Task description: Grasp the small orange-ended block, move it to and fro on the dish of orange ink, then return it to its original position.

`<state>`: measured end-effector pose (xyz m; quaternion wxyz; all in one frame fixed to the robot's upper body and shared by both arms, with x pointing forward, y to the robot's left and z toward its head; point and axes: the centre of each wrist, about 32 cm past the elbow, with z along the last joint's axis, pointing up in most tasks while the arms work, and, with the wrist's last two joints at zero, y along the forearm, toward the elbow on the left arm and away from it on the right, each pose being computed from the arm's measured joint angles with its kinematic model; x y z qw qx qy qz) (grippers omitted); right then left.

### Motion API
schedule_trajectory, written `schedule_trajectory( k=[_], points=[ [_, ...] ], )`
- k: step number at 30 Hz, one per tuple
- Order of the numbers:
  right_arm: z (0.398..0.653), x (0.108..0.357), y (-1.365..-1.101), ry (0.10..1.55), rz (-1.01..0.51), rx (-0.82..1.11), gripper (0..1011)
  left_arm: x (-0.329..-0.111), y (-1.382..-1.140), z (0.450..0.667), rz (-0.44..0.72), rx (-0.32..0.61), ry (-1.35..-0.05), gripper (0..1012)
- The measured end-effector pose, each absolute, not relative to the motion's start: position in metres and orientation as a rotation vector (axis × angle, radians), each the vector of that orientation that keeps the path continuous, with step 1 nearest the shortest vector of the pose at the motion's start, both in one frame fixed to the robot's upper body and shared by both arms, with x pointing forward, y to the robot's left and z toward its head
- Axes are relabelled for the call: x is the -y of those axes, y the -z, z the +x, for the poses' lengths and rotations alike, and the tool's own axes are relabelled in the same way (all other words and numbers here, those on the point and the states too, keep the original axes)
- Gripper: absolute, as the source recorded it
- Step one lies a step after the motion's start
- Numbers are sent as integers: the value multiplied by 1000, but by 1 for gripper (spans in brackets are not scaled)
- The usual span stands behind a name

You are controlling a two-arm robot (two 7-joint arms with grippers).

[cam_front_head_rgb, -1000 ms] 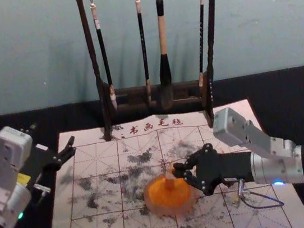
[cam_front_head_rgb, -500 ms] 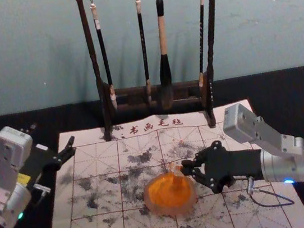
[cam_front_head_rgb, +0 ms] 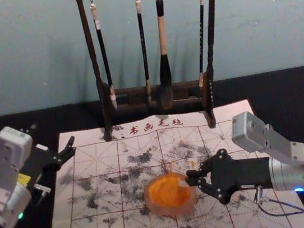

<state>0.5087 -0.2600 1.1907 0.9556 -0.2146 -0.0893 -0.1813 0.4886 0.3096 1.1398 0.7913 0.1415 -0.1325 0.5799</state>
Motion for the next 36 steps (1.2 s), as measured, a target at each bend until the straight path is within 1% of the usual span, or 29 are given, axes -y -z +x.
schedule_trajectory(
  k=[9, 22, 36],
  points=[
    [507, 253, -1189, 347, -430, 179, 49, -310, -1140, 489, 304, 285, -1248, 1001],
    [516, 242, -1187, 339, -439, 184, 49, -310, -1140, 489, 304, 285, -1248, 1002],
    [527, 241, -1188, 369, -448, 190, 49, -310, -1140, 489, 304, 285, -1248, 1002]
  ],
)
